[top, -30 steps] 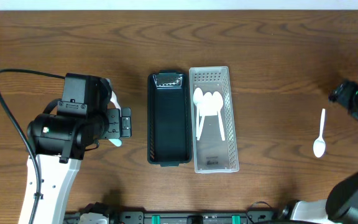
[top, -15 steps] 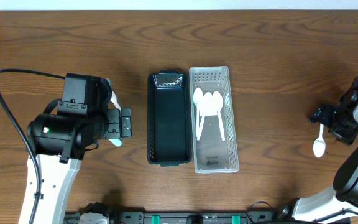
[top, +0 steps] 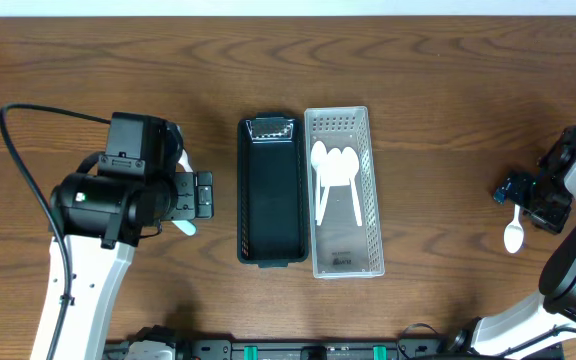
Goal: Pack container
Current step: 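Reach the right gripper down and grasp the small white spoon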
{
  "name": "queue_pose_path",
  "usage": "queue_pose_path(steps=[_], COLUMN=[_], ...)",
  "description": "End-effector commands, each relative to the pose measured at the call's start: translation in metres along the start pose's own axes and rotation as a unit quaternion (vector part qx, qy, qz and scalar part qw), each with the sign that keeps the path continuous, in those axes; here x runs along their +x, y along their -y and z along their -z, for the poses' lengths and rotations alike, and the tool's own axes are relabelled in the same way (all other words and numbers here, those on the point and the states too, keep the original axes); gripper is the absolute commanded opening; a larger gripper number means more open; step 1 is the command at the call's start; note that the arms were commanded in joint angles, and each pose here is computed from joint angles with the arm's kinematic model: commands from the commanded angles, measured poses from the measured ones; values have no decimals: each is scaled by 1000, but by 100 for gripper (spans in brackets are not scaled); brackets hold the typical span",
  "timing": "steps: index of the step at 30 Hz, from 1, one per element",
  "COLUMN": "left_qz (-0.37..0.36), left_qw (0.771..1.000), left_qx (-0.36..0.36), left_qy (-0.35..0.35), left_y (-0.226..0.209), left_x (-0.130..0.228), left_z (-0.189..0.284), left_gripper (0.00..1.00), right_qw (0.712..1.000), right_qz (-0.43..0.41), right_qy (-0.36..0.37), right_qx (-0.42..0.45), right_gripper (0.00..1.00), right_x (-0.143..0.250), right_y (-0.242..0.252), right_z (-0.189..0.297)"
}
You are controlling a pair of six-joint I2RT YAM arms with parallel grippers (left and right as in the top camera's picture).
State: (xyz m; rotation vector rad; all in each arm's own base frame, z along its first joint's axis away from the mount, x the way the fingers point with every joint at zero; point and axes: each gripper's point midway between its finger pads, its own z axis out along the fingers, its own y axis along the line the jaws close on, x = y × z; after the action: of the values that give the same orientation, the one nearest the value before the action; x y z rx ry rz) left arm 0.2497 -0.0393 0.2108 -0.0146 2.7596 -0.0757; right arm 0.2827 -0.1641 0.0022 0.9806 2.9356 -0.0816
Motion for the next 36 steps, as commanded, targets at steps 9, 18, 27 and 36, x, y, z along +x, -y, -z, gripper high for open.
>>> queue_pose_path(steps=[9,18,27,36], left_qz=[3,3,3,3], left_qw=[1000,1000,1000,1000], left_qx=[-7,-7,-8,-7], left_qy=[-6,-6,-7,-6], left_y=[-3,-3,-3,-3], left_x=[2,2,2,2], left_z=[-3,-3,-3,-3], left_gripper=[96,96,96,96], right_qw=[1000,1000,1000,1000], right_qz=[7,7,7,6], right_qy=[-6,-7,-8,-8], right_qx=[-1,-1,-12,-12], right_gripper=[87,77,34,11], right_x=[7,11,11,11], right_y=[0,1,-3,-3], right_z=[-11,-15,-15,-15])
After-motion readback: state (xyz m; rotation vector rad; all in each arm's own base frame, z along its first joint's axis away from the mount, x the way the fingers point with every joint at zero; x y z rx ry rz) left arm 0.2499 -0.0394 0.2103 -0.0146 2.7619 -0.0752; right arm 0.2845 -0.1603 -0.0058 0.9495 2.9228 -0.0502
